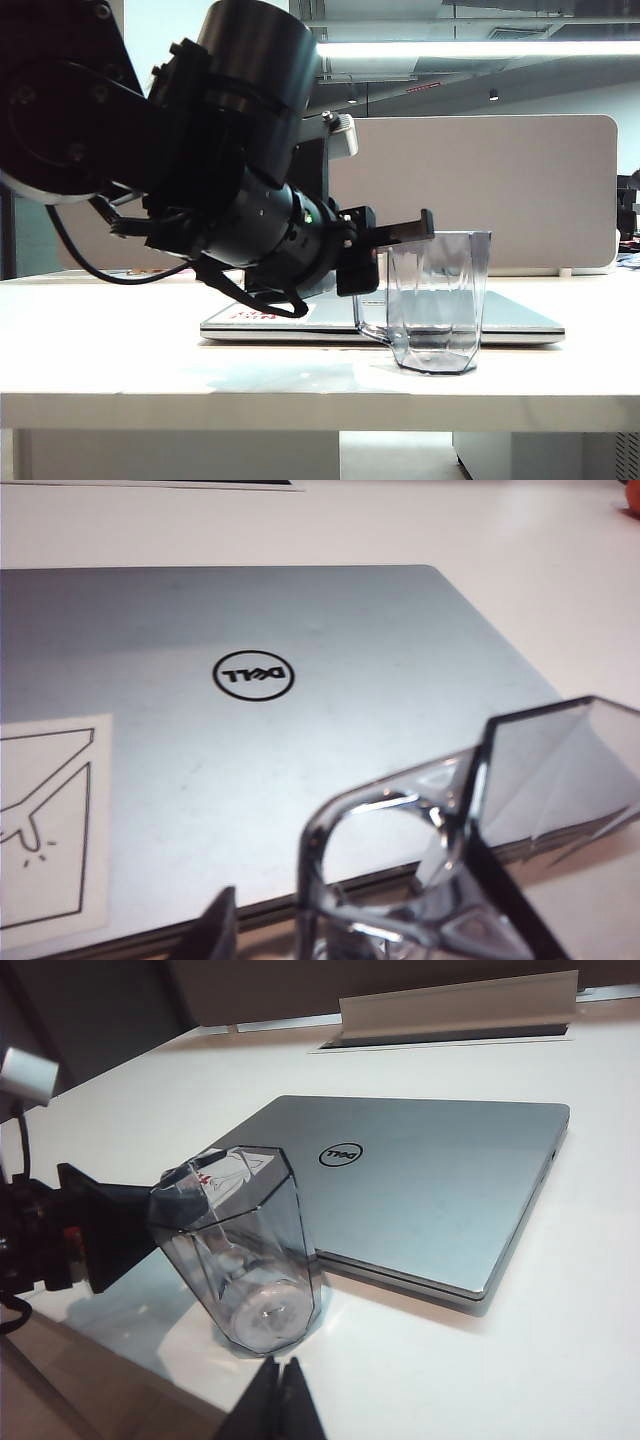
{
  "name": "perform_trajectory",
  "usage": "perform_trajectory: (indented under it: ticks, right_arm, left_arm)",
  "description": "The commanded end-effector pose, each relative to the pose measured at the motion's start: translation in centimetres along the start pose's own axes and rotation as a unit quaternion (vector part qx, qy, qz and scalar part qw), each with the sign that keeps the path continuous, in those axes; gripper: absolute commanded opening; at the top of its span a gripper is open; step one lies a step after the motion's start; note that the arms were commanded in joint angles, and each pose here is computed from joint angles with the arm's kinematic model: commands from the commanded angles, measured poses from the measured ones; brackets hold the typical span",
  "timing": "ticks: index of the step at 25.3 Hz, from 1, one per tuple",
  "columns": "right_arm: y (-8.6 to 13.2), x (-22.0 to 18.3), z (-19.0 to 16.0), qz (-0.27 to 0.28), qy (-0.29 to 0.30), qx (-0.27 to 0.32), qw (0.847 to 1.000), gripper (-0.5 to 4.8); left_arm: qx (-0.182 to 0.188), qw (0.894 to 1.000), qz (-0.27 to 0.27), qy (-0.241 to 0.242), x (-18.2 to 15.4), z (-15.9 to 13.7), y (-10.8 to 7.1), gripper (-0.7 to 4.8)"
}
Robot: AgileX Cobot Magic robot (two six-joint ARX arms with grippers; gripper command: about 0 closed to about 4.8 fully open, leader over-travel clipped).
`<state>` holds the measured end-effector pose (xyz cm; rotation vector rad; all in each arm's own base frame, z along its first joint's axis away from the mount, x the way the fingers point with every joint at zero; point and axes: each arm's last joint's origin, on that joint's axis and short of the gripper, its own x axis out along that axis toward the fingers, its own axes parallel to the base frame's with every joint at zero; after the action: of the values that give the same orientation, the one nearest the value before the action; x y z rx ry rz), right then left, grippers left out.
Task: Pick up the water cup and place it on the left side of the laptop.
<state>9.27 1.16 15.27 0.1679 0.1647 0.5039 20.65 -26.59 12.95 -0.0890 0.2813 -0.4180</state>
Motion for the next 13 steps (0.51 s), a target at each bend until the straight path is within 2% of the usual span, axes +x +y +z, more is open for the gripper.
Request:
perform_trajectory:
  ticks: [1,5,7,11,13]
  right_arm:
    - [0.0,0.02,-0.02,0.003,-0.003,-0.002,1.0,-0.01]
    - [0.01,0.02,-0.02,0.004,-0.003,-0.002,1.0,-0.01]
    - [0.01,0.02,-0.02,0.005,-0.003,-0.002,1.0,-0.01]
    - [0.01,0.02,-0.02,0.004,-0.003,-0.002,1.0,-0.01]
    - [0.01,0.02,-0.02,0.004,-0.003,-0.002,1.0,-0.01]
  left_arm:
    - [-0.002,1.0,-0.014,-0.003,0.25,0.2,-0.23,0.77]
    - [0.002,1.0,-0.025,-0.001,0.73,0.22,-0.58,0.7]
    - [0.011,1.0,-0.026,-0.002,0.76,0.3,-0.65,0.14]
    - [0.011,1.0,-0.025,-0.003,0.77,0.33,-0.62,0.14]
    - [0.02,0.999,-0.026,-0.003,0.76,0.34,-0.65,-0.07]
